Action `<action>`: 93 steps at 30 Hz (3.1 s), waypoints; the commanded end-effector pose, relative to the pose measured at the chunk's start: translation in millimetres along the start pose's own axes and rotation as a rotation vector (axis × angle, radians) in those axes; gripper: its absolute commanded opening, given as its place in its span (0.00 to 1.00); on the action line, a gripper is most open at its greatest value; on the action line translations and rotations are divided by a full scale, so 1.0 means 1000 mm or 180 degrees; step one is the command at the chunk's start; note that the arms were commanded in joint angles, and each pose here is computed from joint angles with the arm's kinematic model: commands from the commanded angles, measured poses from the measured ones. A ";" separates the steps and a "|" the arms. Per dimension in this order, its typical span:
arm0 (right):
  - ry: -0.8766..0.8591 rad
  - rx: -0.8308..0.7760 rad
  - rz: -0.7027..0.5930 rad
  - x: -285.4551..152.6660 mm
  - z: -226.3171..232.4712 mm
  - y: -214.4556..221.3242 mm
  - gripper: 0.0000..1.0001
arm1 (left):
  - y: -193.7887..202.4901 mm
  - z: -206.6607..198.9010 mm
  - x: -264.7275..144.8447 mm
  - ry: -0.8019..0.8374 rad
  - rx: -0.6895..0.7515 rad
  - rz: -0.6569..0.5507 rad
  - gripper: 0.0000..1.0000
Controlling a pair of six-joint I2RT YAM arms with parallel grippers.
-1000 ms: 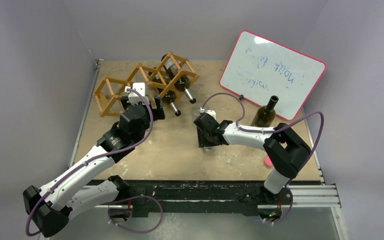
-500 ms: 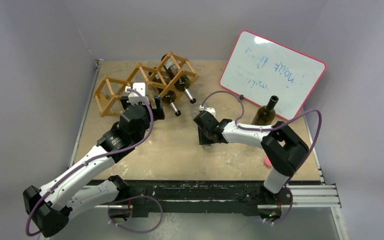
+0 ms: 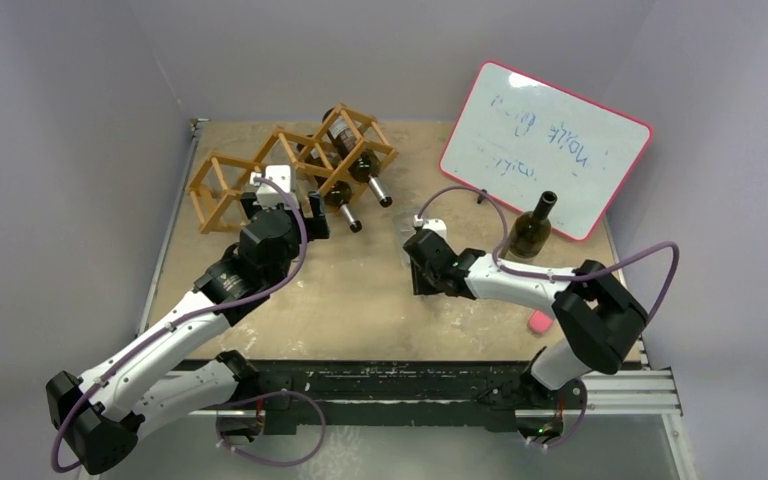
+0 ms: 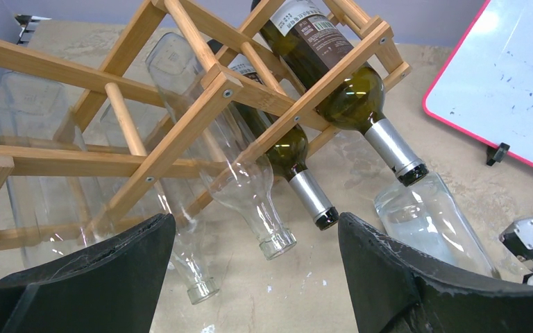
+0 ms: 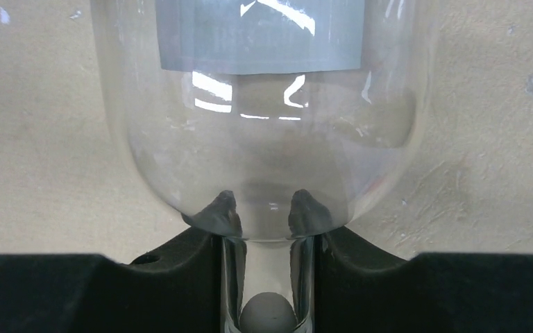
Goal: Put the wine bottle on the wine rack
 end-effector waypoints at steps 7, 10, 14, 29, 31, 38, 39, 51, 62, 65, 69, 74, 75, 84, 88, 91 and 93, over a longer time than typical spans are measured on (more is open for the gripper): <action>-0.0002 0.0332 -0.0971 -0.031 -0.007 -0.059 0.00 | -0.015 -0.001 -0.002 0.0010 -0.0085 -0.0169 0.86; 0.0022 0.0415 -0.1158 -0.044 -0.014 -0.066 0.00 | -0.019 0.000 -0.005 0.0005 -0.0106 -0.0193 0.86; 0.0002 0.0546 -0.1402 -0.066 -0.022 -0.077 0.00 | -0.035 0.001 -0.012 0.0007 -0.0198 -0.0279 0.86; -0.0405 0.0474 -0.2147 -0.172 -0.019 -0.147 0.00 | -0.108 0.051 -0.059 -0.0551 -0.0715 -0.1011 0.86; -0.0557 0.0371 -0.2241 -0.187 -0.010 -0.162 0.00 | -0.110 0.057 -0.064 -0.0598 -0.0815 -0.1071 0.86; -0.1011 0.0083 -0.2375 -0.225 0.030 -0.213 0.00 | -0.100 0.080 -0.071 -0.0981 -0.1083 -0.1147 0.86; -0.1116 0.0031 -0.2364 -0.229 0.038 -0.219 0.00 | -0.100 0.083 -0.073 -0.1026 -0.1120 -0.1168 0.86; -0.1930 -0.0155 -0.2556 -0.250 0.100 -0.304 0.00 | -0.103 0.104 -0.092 -0.1152 -0.1229 -0.1342 0.86; -0.2241 -0.0231 -0.2339 -0.206 0.124 -0.355 0.00 | -0.126 0.122 -0.116 -0.1267 -0.0970 -0.1467 0.86; -0.2275 -0.0221 -0.2227 -0.192 0.131 -0.360 0.00 | -0.123 0.122 -0.115 -0.1273 -0.0961 -0.1454 0.86; -0.2334 -0.0238 -0.2048 -0.175 0.141 -0.360 0.00 | -0.124 0.119 -0.114 -0.1226 -0.0923 -0.1430 0.86; -0.2347 -0.0224 -0.1914 -0.158 0.148 -0.359 0.00 | -0.125 0.109 -0.108 -0.1079 -0.0829 -0.1374 0.87; -0.2346 -0.0201 -0.1855 -0.151 0.150 -0.358 0.00 | -0.124 0.108 -0.106 -0.1075 -0.0807 -0.1359 0.87; -0.2313 -0.0111 -0.1573 -0.122 0.157 -0.350 0.00 | -0.119 0.102 -0.100 -0.1021 -0.0754 -0.1288 0.87; -0.2238 -0.0068 -0.1473 -0.114 0.157 -0.344 0.01 | -0.118 0.102 -0.100 -0.1029 -0.0743 -0.1280 0.87; -0.2206 -0.0062 -0.1409 -0.114 0.157 -0.339 0.09 | -0.117 0.102 -0.099 -0.1029 -0.0743 -0.1275 0.87; -0.2160 -0.0062 -0.1362 -0.113 0.155 -0.335 0.11 | -0.117 0.102 -0.099 -0.1023 -0.0745 -0.1273 0.87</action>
Point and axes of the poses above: each gripper's point midway between its finger pads, its own x axis out along the fingers, its own z axis along the line the jaws close on, y = z × x, the point moved 2 cm from there along -x, back along the fingers, and after that the axes turned 4 degrees about -x, right-handed, at the moved point
